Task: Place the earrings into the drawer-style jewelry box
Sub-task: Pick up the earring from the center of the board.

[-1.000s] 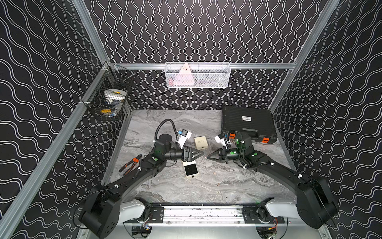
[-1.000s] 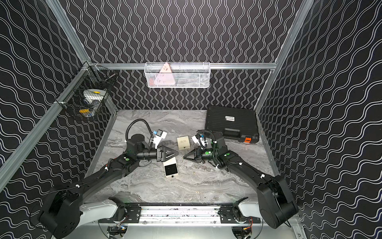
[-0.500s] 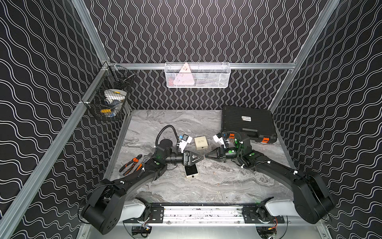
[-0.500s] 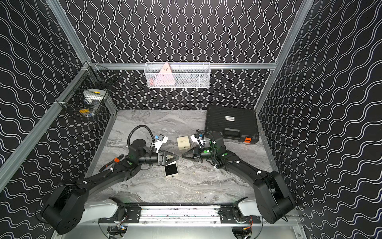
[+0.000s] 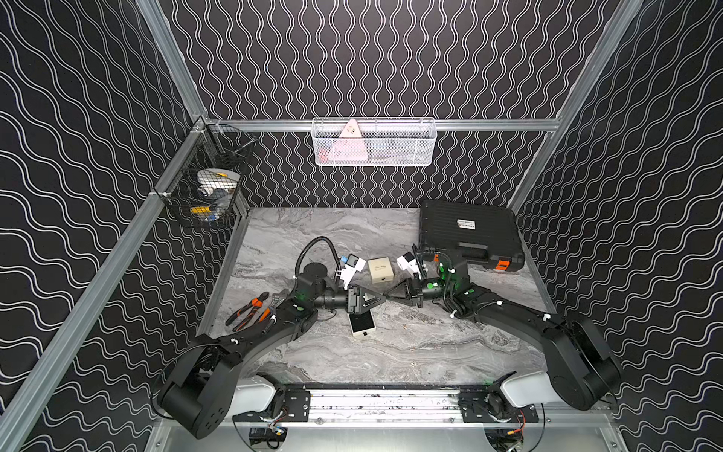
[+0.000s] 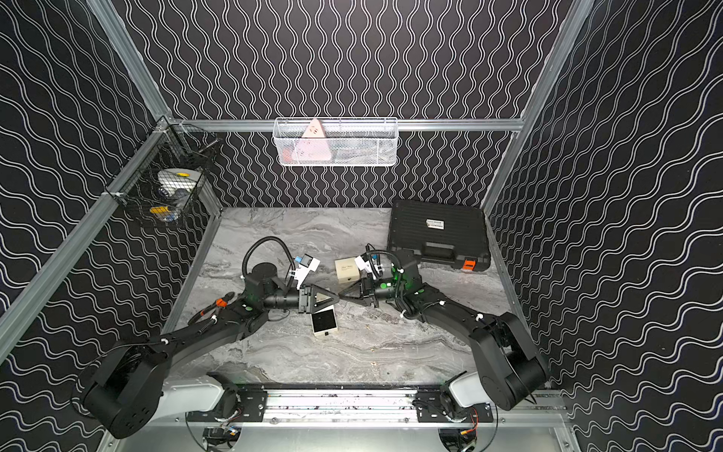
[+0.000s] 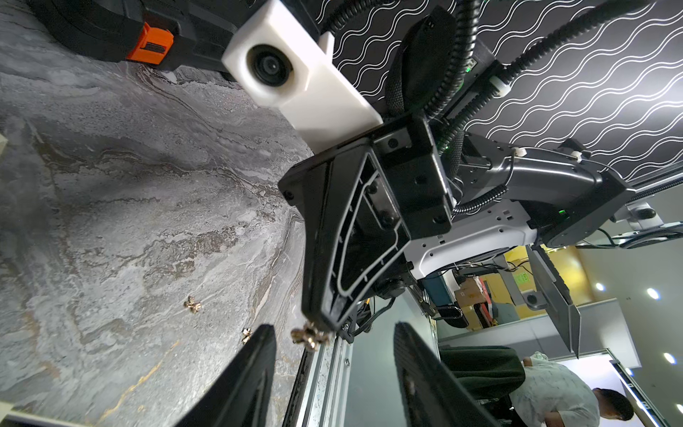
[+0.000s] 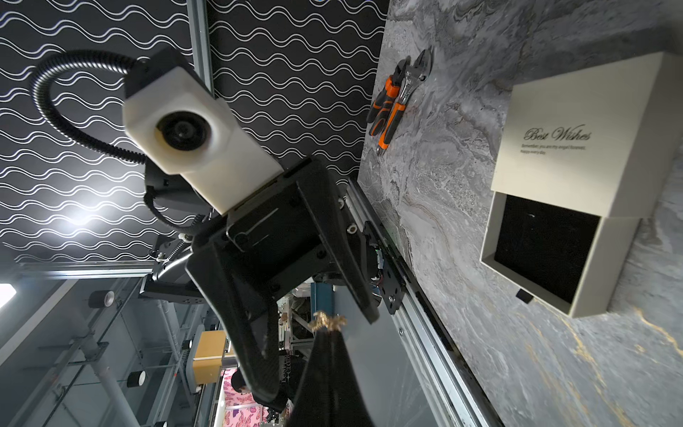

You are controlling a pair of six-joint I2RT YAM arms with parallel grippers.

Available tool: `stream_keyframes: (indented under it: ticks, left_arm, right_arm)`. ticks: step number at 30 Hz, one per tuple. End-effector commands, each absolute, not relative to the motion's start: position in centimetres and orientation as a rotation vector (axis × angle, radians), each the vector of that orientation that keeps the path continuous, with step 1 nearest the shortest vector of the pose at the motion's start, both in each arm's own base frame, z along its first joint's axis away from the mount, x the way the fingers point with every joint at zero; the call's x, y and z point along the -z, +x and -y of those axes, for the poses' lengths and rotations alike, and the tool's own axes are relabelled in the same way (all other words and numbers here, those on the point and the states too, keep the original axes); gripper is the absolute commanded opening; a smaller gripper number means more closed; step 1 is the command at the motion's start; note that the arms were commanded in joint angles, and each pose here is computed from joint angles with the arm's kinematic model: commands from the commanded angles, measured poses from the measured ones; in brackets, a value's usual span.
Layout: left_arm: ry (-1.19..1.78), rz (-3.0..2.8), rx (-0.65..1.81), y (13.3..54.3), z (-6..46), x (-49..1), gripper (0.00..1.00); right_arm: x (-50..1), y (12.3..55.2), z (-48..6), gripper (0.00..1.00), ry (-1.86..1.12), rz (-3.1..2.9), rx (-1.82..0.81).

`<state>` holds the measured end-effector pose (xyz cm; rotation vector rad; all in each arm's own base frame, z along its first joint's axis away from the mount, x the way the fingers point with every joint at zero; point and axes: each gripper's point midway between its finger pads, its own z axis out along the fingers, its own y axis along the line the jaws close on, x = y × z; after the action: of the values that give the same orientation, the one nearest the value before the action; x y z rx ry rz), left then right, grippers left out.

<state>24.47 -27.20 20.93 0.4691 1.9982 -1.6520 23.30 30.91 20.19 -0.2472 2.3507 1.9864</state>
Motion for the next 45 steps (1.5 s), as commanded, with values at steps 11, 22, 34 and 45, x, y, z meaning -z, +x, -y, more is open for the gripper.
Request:
stream_keyframes:
  ticks: [11, 22, 34, 45]
  left_arm:
    - [0.55, -1.953, 1.639, 24.0, 27.3, -21.8, 0.38]
    - [0.54, -2.016, 1.63, 24.4, 27.4, -21.1, 0.18]
    - [0.516, -2.103, 1.575, 24.4, 27.0, -20.1, 0.0]
    - [0.436, -2.481, 1.19, 24.2, 23.8, -14.8, 0.0]
  right_arm:
    - [-20.6, 23.2, -31.4, 0.0, -0.271, -2.323, -2.013]
    - [-20.0, 23.0, -31.7, 0.0, -0.277, -2.347, -2.004]
    - [-19.5, 23.1, -31.7, 0.24, -0.265, -2.367, -2.0]
    - [-15.6, 22.9, -27.8, 0.67, -0.225, -2.538, -1.63]
